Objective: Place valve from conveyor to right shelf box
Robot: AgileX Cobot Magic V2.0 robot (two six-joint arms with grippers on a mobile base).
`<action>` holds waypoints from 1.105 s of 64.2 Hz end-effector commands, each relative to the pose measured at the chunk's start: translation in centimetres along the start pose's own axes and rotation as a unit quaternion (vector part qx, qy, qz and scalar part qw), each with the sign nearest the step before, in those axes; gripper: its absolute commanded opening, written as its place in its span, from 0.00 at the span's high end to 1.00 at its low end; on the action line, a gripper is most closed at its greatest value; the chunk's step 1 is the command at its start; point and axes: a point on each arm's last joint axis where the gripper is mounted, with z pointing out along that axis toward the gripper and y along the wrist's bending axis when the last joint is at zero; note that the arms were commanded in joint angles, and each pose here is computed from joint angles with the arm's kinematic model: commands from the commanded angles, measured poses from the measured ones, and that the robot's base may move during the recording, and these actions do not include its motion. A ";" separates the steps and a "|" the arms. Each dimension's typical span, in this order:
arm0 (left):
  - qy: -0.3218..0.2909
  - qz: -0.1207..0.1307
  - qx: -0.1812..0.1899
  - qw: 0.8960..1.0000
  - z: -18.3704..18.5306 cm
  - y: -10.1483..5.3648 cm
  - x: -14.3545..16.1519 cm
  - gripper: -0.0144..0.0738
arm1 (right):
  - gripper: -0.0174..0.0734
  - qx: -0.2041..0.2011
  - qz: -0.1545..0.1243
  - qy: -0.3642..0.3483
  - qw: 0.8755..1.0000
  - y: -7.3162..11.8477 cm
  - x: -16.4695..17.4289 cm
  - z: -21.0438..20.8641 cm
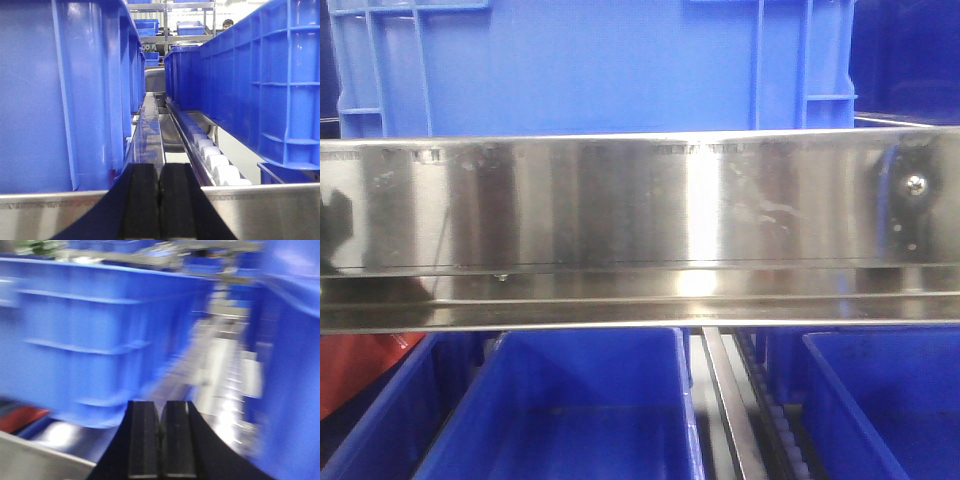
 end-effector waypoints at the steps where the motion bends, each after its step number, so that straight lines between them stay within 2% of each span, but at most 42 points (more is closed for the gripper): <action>1: -0.011 -0.003 -0.003 1.000 -0.1 0.0 -0.2 0.96 | 0.99 0.045 0.005 -0.019 0.999 -0.7 1.0 -0.8; 11: -0.011 -0.003 -0.003 1.000 -0.1 0.0 -0.2 0.96 | 0.99 0.128 0.041 -0.029 0.991 -1.8 3.8 -1.9; 19: -0.011 -0.003 -0.003 1.000 -0.1 0.0 -0.2 0.96 | 0.99 0.158 0.037 -0.036 0.986 -2.0 5.6 -2.4; 29: -0.012 -0.003 -0.003 1.000 -0.1 0.0 -0.2 0.96 | 0.99 0.160 0.026 -0.059 0.985 -2.0 6.5 -2.7; 31: -0.012 -0.003 -0.003 1.000 -0.1 0.0 -0.2 0.96 | 0.99 0.159 0.027 -0.038 0.986 -2.0 6.8 -2.7; 38: -0.012 -0.003 -0.003 1.000 -0.1 0.0 -0.2 0.96 | 0.99 0.162 0.001 -0.033 0.986 -2.0 6.9 -2.7; 71: -0.012 -0.003 -0.003 1.000 -0.1 0.0 -0.2 0.96 | 0.99 0.162 0.003 -0.036 0.986 -2.0 6.8 -2.7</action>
